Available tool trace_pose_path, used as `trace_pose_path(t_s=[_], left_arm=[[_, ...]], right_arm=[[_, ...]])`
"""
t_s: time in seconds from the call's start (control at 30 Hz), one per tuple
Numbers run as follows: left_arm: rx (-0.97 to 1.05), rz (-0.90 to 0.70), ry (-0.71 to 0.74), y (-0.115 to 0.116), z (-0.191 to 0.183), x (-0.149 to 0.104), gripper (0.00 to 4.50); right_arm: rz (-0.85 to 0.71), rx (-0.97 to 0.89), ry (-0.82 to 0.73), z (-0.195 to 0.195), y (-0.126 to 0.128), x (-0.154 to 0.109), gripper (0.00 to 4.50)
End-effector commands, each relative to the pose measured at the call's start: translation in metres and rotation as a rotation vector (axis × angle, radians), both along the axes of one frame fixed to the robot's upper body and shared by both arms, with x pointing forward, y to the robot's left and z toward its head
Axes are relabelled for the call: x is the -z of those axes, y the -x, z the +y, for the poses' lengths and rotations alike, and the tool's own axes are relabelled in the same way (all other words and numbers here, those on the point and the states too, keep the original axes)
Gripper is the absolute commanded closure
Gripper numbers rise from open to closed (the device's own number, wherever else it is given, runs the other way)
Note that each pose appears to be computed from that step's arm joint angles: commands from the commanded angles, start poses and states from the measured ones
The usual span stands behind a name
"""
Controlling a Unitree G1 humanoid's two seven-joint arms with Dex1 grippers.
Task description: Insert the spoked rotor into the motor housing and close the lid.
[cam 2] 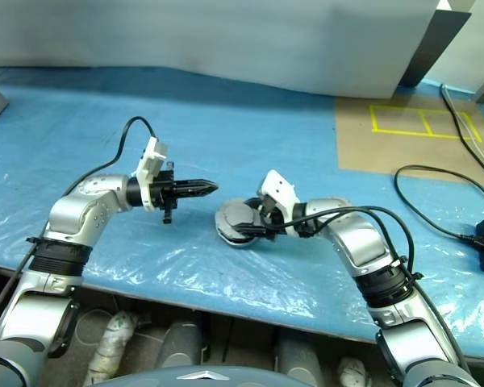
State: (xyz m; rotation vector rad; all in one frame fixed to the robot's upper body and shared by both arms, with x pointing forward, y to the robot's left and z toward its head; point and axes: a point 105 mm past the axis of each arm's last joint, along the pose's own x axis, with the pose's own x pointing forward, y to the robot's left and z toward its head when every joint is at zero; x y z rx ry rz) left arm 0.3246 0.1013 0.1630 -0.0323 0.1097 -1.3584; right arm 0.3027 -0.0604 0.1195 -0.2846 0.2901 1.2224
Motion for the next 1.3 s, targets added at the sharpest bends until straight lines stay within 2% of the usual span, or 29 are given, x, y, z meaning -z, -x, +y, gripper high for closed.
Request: trace_pose_path(t_s=[0.03, 0.13, 0.33, 0.47, 0.63, 0.73, 0.8, 0.9, 1.13, 1.3], left_arm=[[0.002, -0.049, 0.009, -0.001, -0.001, -0.009, 4.50], [0.000, -0.047, 0.010, -0.001, -0.001, -0.008, 4.50], [-0.010, -0.046, 0.011, -0.004, 0.001, -0.008, 4.50], [-0.016, -0.046, 0.009, -0.004, 0.002, -0.007, 4.50], [-0.019, -0.044, 0.006, -0.006, 0.004, -0.006, 4.50], [-0.021, -0.044, 0.008, -0.007, 0.002, -0.006, 4.50], [-0.022, -0.046, 0.009, -0.008, 0.001, -0.006, 4.50], [-0.022, -0.045, 0.012, -0.008, 0.000, -0.006, 4.50], [-0.023, -0.042, 0.013, -0.007, -0.001, -0.005, 4.50], [-0.037, -0.045, 0.009, -0.010, 0.002, -0.006, 4.50]], right_arm=[[-0.067, -0.018, -0.017, 0.003, 0.000, -0.018, 1.53], [-0.067, 0.018, 0.065, -0.006, -0.007, 0.004, 1.53], [-0.032, 0.083, 0.104, -0.008, -0.015, 0.034, 1.53], [-0.011, 0.121, 0.032, 0.000, -0.021, 0.026, 1.53], [0.030, 0.086, -0.051, 0.009, -0.016, 0.005, 1.53], [0.080, 0.088, -0.176, 0.015, -0.020, -0.019, 1.53], [0.049, 0.074, -0.154, 0.017, -0.020, -0.023, 1.53], [0.025, 0.115, -0.087, 0.021, -0.028, -0.011, 1.53], [0.033, 0.145, 0.067, 0.021, -0.027, 0.033, 1.53], [0.037, 0.159, 0.079, 0.020, -0.027, 0.040, 1.53]])
